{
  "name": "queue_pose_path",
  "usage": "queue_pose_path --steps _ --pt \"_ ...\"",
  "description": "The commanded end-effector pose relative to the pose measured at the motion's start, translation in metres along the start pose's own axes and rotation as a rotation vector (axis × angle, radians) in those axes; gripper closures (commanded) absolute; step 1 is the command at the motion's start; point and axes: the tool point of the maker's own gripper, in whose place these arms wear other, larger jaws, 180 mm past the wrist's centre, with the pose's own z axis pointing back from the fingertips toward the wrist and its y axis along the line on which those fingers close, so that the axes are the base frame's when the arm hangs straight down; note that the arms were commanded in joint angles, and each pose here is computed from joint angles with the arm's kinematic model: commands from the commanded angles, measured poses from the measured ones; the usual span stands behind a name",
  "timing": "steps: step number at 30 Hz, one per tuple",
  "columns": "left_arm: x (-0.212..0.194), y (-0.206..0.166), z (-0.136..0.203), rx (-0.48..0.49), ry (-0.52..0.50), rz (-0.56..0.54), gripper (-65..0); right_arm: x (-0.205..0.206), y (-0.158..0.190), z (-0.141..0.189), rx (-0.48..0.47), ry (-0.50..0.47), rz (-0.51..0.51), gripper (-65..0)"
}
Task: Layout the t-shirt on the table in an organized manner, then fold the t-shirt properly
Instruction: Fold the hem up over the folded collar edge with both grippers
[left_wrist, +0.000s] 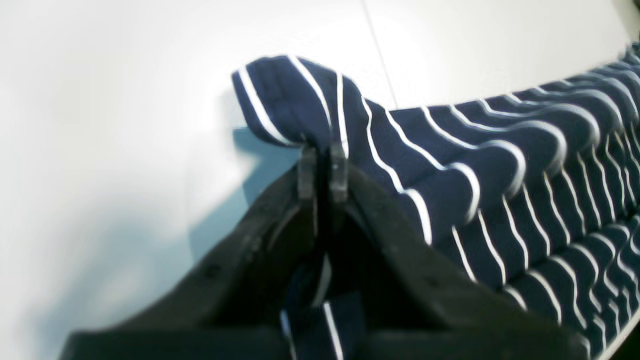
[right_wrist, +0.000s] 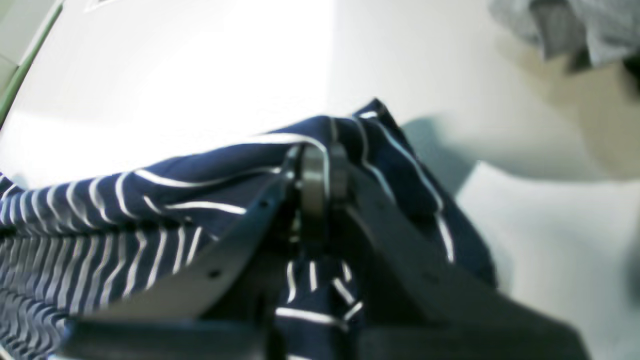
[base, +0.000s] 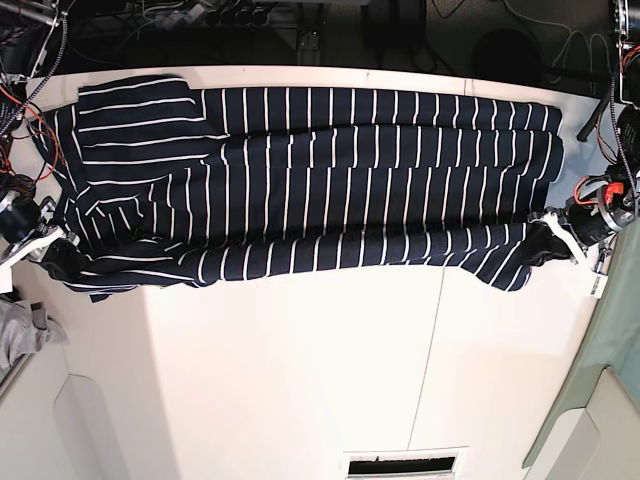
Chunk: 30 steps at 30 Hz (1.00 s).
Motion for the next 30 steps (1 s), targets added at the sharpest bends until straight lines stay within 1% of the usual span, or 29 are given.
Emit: queue_pose_path --steps 1,4,8,12,16,17,20,26,30 --pt "0.020 0.004 0.010 0.002 -0.043 -0.023 0.0 0.025 0.001 0.006 0.021 -0.071 0.005 0.0" --pt "0.021 -0.006 0.021 -0.023 -0.044 -0.030 0.0 0.020 0.002 0.011 0.045 -0.059 -0.044 0.0" --pt "0.019 -0.024 0.035 -0.059 -0.040 -0.092 0.0 0.010 -0.002 0.024 0.048 -0.064 -0.094 0.0" --pt "0.011 -0.033 0.042 -0.070 -0.029 -0.116 0.0 0.006 -0.007 0.044 0.026 -0.077 -0.087 0.0" --pt "0.003 -0.026 0.051 -0.046 -0.017 -0.100 0.0 -0.004 -0.005 0.062 0.008 -0.056 -0.051 0.0" --pt "-0.002 -0.024 0.052 -0.041 -0.001 -0.096 0.0 -0.007 -0.004 0.065 0.006 -0.046 -0.043 0.0" --pt "-0.016 -0.023 0.054 -0.038 0.053 -0.090 0.0 -0.020 -0.003 0.072 -0.001 -0.016 -0.039 0.0" --pt "-0.033 -0.024 0.058 -0.039 0.094 -0.077 0.0 -0.045 -0.006 0.081 -0.013 0.035 -0.060 0.0" --pt "-0.043 -0.024 0.061 -0.037 0.113 -0.066 0.0 -0.053 -0.007 0.084 -0.018 0.055 -0.067 0.0"
